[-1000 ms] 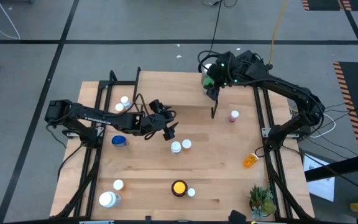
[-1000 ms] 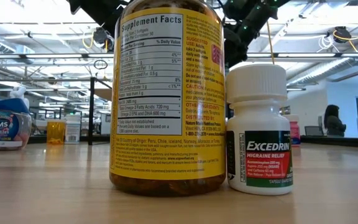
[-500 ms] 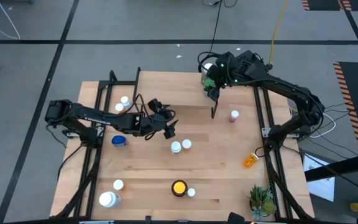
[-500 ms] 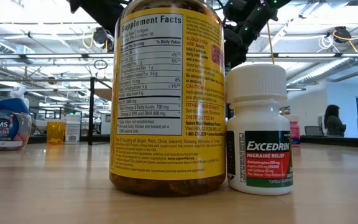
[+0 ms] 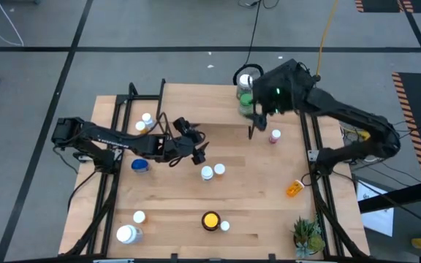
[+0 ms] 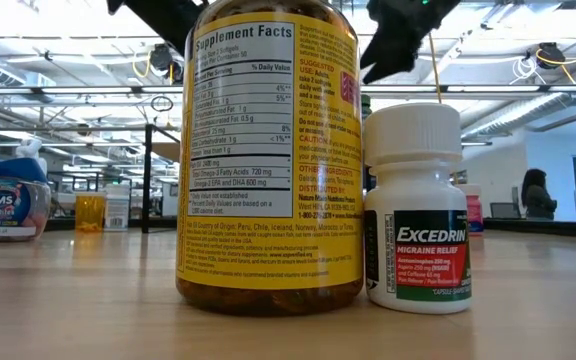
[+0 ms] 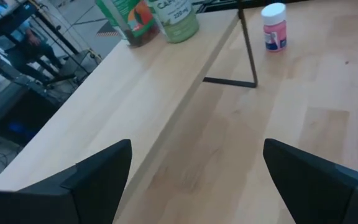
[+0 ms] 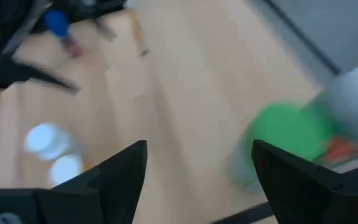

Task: Pick and place medicine bottles onto shelf by color
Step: Put the yellow pill bottle on the shelf

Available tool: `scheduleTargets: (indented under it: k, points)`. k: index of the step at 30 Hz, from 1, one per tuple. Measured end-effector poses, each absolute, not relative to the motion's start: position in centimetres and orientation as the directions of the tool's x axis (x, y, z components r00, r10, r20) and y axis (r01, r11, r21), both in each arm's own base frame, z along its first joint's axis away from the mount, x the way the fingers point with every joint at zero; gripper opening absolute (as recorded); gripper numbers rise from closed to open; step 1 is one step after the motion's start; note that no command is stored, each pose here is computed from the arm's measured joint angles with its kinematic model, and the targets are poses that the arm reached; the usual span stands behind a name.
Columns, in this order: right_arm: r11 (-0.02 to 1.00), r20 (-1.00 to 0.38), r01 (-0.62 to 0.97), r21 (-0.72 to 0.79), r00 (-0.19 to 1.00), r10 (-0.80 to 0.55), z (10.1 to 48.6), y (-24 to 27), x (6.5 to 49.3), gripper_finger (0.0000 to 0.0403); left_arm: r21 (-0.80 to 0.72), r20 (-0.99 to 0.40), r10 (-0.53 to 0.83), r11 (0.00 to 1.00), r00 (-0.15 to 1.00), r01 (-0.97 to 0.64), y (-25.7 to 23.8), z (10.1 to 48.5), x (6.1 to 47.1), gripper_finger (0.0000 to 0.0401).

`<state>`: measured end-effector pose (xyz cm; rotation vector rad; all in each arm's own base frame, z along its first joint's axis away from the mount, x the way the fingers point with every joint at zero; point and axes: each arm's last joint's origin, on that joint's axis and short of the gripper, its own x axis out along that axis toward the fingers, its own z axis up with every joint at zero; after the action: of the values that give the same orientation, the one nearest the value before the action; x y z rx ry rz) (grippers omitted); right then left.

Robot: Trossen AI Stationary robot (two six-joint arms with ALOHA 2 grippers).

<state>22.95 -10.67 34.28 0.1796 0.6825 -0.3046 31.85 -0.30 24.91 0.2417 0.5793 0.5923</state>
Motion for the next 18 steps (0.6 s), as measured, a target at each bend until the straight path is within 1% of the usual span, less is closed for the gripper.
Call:
scheduleTargets:
  k: [8,11,15,16,18]
  points:
    - [0.947,-0.609,0.314,0.069,0.765,-0.210,31.9,-4.1,21.6,0.0286,0.366,-0.423,0.566,0.821,0.707,-0.438,-1.1,25.2,32.0,0.0369]
    - [0.962,-0.572,0.248,0.114,0.808,-0.141,31.0,-1.8,21.8,0.0286,0.391,-0.425,0.549,0.828,0.719,-0.402,-2.2,25.4,31.7,0.0369]
    - [0.980,-0.541,0.126,0.157,0.841,-0.021,28.6,1.4,22.6,0.0286,0.418,-0.449,0.562,0.819,0.695,-0.392,-4.0,25.8,30.1,0.0369]
    - [0.982,-0.529,0.092,0.163,0.849,0.009,27.9,2.2,22.8,0.0286,0.420,-0.468,0.555,0.824,0.688,-0.380,-4.5,25.8,29.5,0.0369]
    - [0.986,-0.483,0.014,0.168,0.873,0.069,26.8,3.7,23.4,0.0286,0.383,-0.467,0.528,0.844,0.710,-0.376,-5.6,26.0,29.2,0.0369]
